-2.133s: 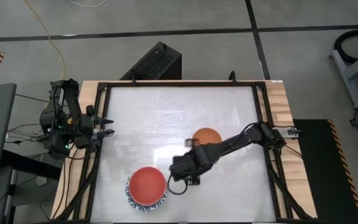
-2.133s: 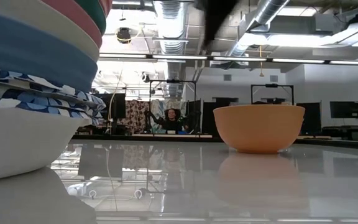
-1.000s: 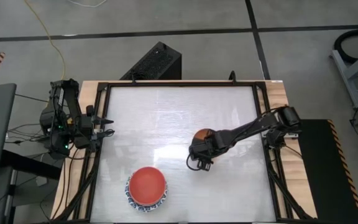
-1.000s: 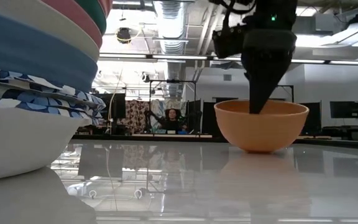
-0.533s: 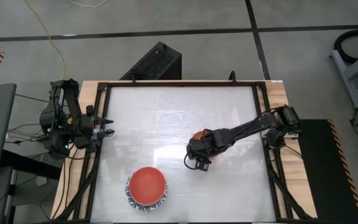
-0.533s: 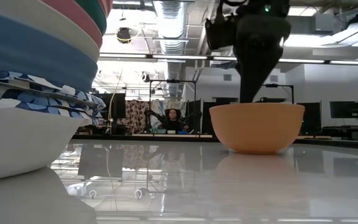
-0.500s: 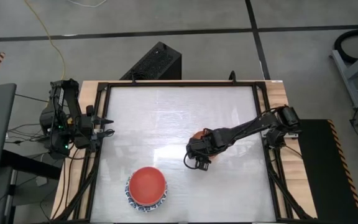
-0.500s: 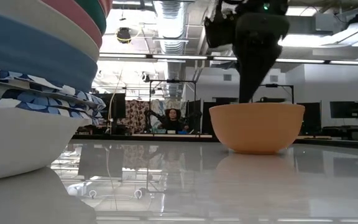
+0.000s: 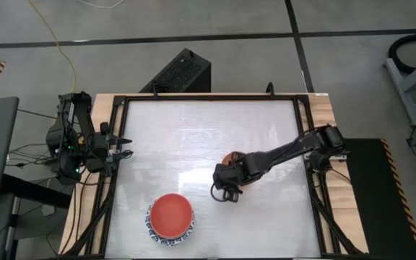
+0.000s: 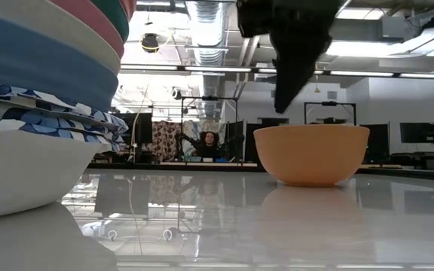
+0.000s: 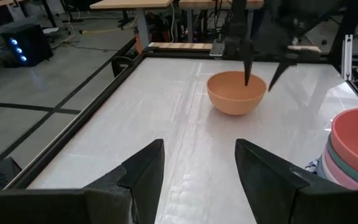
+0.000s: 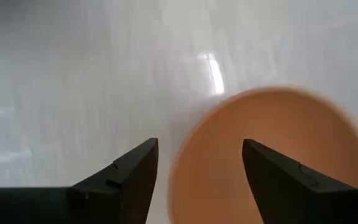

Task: Nest bowls inside each other
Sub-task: Stack the light orange bowl on top of the other orange bowl

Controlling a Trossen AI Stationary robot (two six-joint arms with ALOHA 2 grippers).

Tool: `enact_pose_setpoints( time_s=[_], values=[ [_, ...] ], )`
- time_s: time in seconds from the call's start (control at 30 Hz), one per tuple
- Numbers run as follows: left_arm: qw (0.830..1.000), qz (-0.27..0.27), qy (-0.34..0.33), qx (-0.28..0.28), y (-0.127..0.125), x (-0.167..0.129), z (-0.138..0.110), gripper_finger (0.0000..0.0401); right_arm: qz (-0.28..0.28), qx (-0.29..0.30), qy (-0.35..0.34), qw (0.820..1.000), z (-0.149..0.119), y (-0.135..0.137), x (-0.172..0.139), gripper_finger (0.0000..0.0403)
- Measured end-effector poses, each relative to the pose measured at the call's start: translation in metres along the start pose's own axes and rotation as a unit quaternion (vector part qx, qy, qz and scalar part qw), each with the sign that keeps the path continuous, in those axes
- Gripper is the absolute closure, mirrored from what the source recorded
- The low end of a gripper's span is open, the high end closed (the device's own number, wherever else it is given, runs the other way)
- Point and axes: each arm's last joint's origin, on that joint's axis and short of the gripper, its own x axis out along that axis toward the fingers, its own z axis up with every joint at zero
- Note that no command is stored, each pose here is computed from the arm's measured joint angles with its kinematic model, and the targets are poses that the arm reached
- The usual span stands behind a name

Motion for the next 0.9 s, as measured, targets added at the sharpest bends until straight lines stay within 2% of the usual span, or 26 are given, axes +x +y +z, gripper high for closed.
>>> enact_pose_setpoints(
  time_s=[0.27, 0.37, 0.5, 0.67, 0.7, 0.8, 0.9],
  values=[
    [1.000, 0.000, 0.001, 0.000, 0.000, 0.000, 0.000, 0.0214, -0.038, -0.013, 0.072, 0.997, -0.006, 0.004, 0.045, 0.0148],
    [1.000, -0.001, 0.002, -0.001, 0.000, 0.000, 0.000, 0.0214, -0.042, -0.008, 0.080, 0.996, -0.005, 0.002, 0.052, 0.0160],
    [1.000, -0.001, 0.002, -0.001, 0.000, 0.000, 0.000, 0.0214, -0.044, 0.020, 0.079, 0.996, -0.004, -0.002, 0.051, 0.0225],
    [1.000, -0.001, 0.002, -0.001, 0.000, 0.000, 0.000, 0.0214, -0.046, 0.035, 0.081, 0.995, -0.003, -0.007, 0.046, 0.0370],
    [1.000, -0.001, 0.002, -0.001, 0.000, 0.000, 0.000, 0.0214, -0.043, 0.025, 0.079, 0.996, -0.002, -0.007, 0.046, 0.0384],
    [1.000, -0.001, 0.002, -0.001, 0.000, 0.000, 0.000, 0.0214, -0.041, 0.020, 0.073, 0.996, -0.001, -0.007, 0.045, 0.0386],
    [1.000, -0.001, 0.002, -0.001, 0.000, 0.000, 0.000, 0.0214, -0.035, -0.010, 0.064, 0.997, 0.006, -0.005, 0.038, 0.0394]
  ],
)
